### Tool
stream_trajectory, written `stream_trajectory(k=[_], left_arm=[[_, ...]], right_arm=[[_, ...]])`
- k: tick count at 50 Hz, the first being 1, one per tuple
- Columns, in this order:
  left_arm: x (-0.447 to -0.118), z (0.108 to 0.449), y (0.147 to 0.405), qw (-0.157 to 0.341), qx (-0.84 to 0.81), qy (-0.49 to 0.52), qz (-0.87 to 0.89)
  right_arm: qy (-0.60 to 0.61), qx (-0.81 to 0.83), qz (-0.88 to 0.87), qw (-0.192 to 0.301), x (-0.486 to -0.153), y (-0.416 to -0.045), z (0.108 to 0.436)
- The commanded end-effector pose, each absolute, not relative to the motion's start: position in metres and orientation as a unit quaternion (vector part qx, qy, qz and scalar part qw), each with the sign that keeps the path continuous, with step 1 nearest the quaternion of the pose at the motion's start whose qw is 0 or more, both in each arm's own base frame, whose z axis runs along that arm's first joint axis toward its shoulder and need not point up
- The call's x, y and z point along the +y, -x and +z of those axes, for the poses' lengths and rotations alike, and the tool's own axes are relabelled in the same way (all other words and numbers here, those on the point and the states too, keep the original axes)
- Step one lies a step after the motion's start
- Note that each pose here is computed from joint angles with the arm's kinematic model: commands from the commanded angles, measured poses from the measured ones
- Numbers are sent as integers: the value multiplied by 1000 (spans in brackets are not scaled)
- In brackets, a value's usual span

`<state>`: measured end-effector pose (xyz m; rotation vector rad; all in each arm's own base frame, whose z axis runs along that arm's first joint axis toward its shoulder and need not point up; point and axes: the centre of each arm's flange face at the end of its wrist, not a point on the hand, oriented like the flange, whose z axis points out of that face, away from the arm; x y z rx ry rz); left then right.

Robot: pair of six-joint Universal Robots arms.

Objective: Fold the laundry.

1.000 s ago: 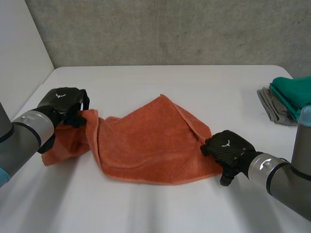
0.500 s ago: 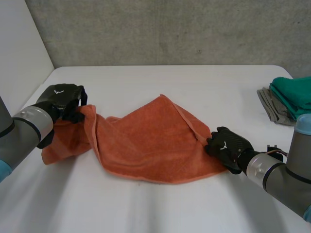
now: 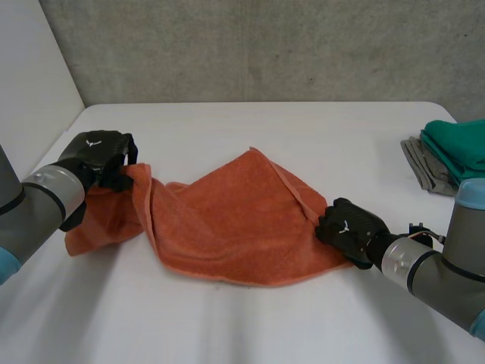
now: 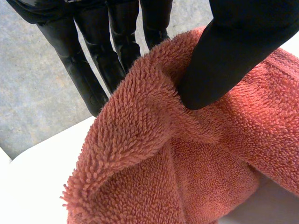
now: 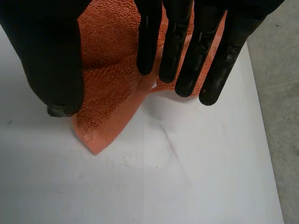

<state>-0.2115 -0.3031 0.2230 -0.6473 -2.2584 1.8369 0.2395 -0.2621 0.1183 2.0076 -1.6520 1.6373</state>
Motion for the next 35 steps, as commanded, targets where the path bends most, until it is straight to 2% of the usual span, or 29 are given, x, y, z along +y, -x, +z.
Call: stream_trajectory(k=[1, 15, 24, 28, 32, 35], left_arm=[[-304, 223, 211, 79, -755, 216, 614], [-303, 222, 211, 79, -757, 216, 612], [-303, 224, 212, 80, -754, 217, 615], [-300, 225, 214, 82, -754, 219, 614], [-296, 223, 214, 84, -756, 220, 611], [-292, 226, 215, 86, -755, 222, 611]], right_arm=[[-649, -539, 535, 34, -267, -240, 118], [-651, -546, 526, 28, -268, -242, 109], [-645, -551, 529, 32, -272, -242, 114], [-638, -568, 519, 16, -269, -241, 116], [-639, -590, 494, -2, -258, -238, 127], [-632, -626, 457, -2, -250, -230, 147]])
